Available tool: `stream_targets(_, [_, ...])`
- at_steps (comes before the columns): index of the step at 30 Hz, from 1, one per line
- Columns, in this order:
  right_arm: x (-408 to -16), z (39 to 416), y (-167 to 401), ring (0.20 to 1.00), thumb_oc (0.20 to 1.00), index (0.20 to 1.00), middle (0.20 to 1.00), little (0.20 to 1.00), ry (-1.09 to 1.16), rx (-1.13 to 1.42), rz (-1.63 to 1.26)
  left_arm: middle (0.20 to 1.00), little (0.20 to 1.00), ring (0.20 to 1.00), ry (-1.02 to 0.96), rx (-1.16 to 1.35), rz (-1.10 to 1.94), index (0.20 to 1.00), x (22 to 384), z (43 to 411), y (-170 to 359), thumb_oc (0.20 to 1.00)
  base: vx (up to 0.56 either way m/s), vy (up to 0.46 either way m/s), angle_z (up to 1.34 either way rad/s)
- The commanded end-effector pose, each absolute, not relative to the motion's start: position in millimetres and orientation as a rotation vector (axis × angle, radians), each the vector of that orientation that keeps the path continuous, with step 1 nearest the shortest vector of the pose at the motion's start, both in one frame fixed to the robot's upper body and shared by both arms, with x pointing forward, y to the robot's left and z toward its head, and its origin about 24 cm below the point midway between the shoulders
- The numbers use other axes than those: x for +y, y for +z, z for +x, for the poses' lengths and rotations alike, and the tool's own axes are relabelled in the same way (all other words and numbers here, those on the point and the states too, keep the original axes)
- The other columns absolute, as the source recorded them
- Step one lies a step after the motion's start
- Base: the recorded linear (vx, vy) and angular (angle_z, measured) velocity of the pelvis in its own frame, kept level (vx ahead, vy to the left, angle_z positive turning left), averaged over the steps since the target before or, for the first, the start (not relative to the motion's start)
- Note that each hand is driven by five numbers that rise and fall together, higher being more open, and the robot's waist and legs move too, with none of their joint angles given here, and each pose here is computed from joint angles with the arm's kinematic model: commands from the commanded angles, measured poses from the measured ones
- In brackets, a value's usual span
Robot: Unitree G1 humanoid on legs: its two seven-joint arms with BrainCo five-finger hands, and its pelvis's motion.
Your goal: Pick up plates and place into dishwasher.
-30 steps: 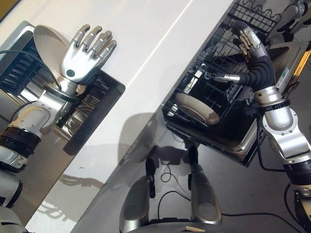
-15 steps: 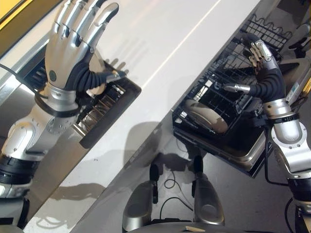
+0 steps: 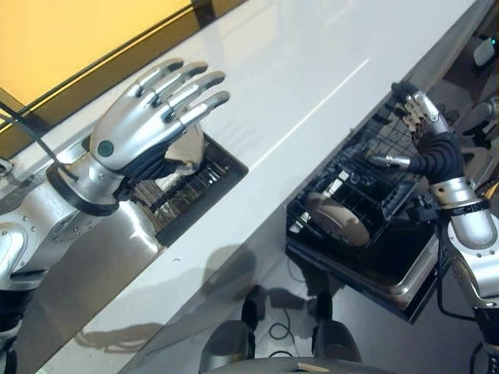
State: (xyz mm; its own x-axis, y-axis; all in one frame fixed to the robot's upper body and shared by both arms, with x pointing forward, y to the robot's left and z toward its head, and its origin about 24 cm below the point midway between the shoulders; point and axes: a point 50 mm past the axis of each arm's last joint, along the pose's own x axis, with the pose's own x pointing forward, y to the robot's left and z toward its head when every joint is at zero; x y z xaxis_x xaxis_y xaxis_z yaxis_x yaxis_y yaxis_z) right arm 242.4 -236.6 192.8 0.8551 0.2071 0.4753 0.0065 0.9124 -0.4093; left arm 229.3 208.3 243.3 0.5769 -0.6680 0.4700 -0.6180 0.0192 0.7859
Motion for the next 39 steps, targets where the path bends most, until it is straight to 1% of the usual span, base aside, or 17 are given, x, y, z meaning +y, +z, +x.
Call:
stream_targets(1, [-231.4, 233.3, 210.8, 1.0, 1.0, 1.0, 1.0, 1.0, 0.15, -0.642, -0.408, 1.0, 1.0, 1.0, 0.012, -1.004, 1.78, 1.0, 233.3, 232.1, 240.9, 1.0, 0.13, 0.092, 0.13])
stream_targets(8, [-228.2, 237.8, 204.8, 1.0, 1.0, 1.0, 1.0, 1.0, 0.208, -0.598, -0.433, 1.0, 1.0, 1.0, 0.115, -0.809, 1.886, 1.0, 274.8, 239.9, 215.0, 1.0, 0.09, 0.119, 0.03])
stream_targets(12, [-224.6, 243.3, 207.0, 1.0, 1.0, 1.0, 1.0, 1.0, 0.242, -0.596, -0.452, 1.0, 1.0, 1.0, 0.204, -0.773, 1.894, 1.0, 288.7, 244.6, 198.4, 1.0, 0.03, 0.138, -0.09])
stream_targets(16, [-217.0, 251.2, 217.9, 1.0, 1.0, 1.0, 1.0, 1.0, 0.263, -0.637, -0.484, 1.0, 1.0, 1.0, 0.367, -0.779, 1.88, 1.0, 300.1, 251.5, 193.7, 1.0, -0.08, 0.089, -0.2])
stream_targets(22, [-193.8, 264.0, 244.1, 1.0, 1.0, 1.0, 1.0, 1.0, 0.266, -0.762, -0.493, 1.0, 1.0, 1.0, 0.666, -0.853, 1.855, 1.0, 310.5, 270.1, 220.5, 1.0, -0.2, -0.001, -0.18])
stream_targets(30, [-175.8, 268.2, 261.0, 1.0, 1.0, 1.0, 1.0, 1.0, 0.258, -0.85, -0.515, 1.0, 1.0, 1.0, 0.901, -0.883, 1.816, 1.0, 310.0, 289.8, 268.0, 1.0, -0.11, 0.02, -0.24])
stream_targets(36, [-175.9, 268.7, 259.3, 1.0, 1.0, 1.0, 1.0, 1.0, 0.232, -0.852, -0.523, 1.0, 1.0, 1.0, 1.079, -0.887, 1.804, 1.0, 314.8, 285.7, 289.7, 1.0, -0.03, 0.029, -0.08])
stream_targets(39, [-177.1, 267.7, 259.2, 1.0, 1.0, 1.0, 1.0, 1.0, 0.231, -0.854, -0.522, 1.0, 1.0, 1.0, 1.237, -0.883, 1.804, 1.0, 327.9, 277.1, 305.2, 1.0, -0.02, 0.039, -0.04])
